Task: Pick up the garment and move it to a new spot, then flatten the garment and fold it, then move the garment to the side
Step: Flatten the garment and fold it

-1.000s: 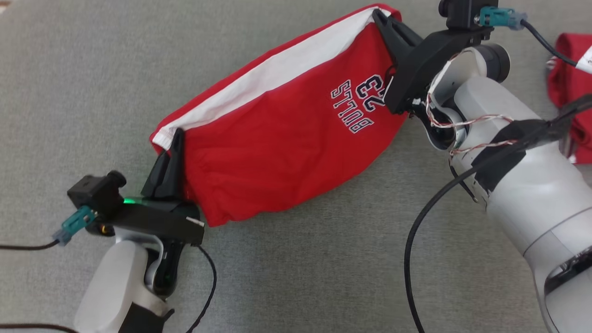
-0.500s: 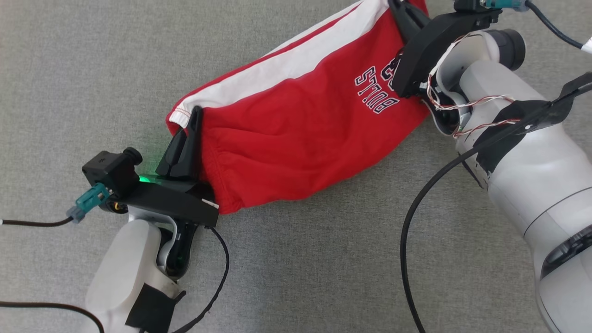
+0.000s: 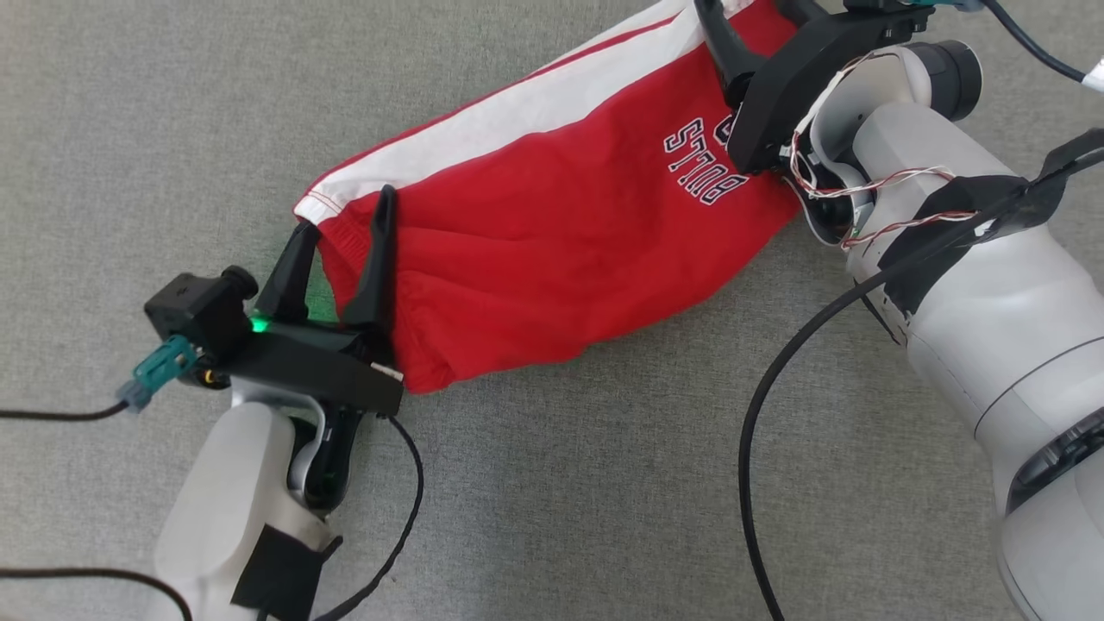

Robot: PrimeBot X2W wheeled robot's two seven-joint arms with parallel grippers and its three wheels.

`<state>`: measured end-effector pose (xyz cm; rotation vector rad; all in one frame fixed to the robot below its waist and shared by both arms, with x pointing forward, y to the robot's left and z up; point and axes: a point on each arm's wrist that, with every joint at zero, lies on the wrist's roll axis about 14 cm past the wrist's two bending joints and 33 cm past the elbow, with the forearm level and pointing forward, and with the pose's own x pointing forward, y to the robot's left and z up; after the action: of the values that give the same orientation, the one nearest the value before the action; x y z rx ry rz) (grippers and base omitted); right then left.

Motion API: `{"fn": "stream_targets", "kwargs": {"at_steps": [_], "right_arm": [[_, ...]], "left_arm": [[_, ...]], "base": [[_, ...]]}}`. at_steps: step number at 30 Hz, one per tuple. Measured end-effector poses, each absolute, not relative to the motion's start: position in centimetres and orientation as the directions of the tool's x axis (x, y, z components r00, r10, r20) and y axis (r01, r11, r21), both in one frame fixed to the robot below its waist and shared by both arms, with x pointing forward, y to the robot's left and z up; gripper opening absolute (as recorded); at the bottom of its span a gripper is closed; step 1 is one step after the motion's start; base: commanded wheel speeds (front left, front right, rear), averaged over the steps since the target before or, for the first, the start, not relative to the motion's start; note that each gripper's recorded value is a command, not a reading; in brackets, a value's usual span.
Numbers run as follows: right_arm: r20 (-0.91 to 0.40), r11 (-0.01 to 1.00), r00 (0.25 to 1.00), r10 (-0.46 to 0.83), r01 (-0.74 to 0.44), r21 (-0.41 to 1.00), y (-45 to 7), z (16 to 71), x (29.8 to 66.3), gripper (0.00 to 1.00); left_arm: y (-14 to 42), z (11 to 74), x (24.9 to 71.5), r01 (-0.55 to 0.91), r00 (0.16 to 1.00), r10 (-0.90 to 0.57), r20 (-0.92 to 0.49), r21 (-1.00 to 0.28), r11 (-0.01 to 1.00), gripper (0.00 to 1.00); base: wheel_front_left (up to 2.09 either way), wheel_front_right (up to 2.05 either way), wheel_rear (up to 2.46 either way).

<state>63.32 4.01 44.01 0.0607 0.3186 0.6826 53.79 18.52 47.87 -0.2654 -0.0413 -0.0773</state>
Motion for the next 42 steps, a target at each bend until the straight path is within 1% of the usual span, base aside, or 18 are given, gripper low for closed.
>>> {"fn": "stream_targets", "kwargs": {"at_steps": [8, 14, 18, 20, 28, 42], "right_arm": [[-0.258, 0.772, 0.731, 0.632, -0.623, 0.126, 3.1, 45.4, 62.1, 1.00], [-0.258, 0.786, 0.746, 0.614, -0.607, 0.116, 1.6, 46.3, 61.2, 1.00], [-0.258, 0.796, 0.757, 0.601, -0.595, 0.109, 0.6, 46.7, 60.7, 1.00], [-0.261, 0.801, 0.761, 0.595, -0.589, 0.109, 0.2, 46.7, 60.2, 1.00], [-0.286, 0.825, 0.776, 0.562, -0.552, 0.123, -1.5, 46.2, 58.8, 1.00], [-0.298, 0.834, 0.781, 0.549, -0.535, 0.135, -2.1, 45.8, 57.3, 1.00]], "left_arm": [[19.6, 48.5, 51.8, 0.050, 0.997, -0.038, 0.062, -0.216, 0.975, 1.00], [19.3, 48.5, 50.4, 0.058, 0.997, -0.050, 0.054, -0.168, 0.984, 1.00], [19.6, 49.3, 50.0, 0.058, 0.996, -0.050, 0.073, -0.121, 0.991, 1.00], [19.7, 49.1, 49.4, 0.051, 0.997, -0.046, 0.060, -0.089, 0.995, 1.00], [20.3, 49.2, 48.0, 0.029, 0.998, -0.024, 0.062, -0.089, 0.996, 1.00], [21.0, 50.2, 45.3, 0.003, 0.996, 0.005, 0.089, -0.093, 0.996, 1.00]], "base": [[0.00, 0.00, 0.00], [0.00, 0.00, 0.00], [0.00, 0.00, 0.00], [0.00, 0.00, 0.00], [0.00, 0.00, 0.00], [0.00, 0.00, 0.00]]}}
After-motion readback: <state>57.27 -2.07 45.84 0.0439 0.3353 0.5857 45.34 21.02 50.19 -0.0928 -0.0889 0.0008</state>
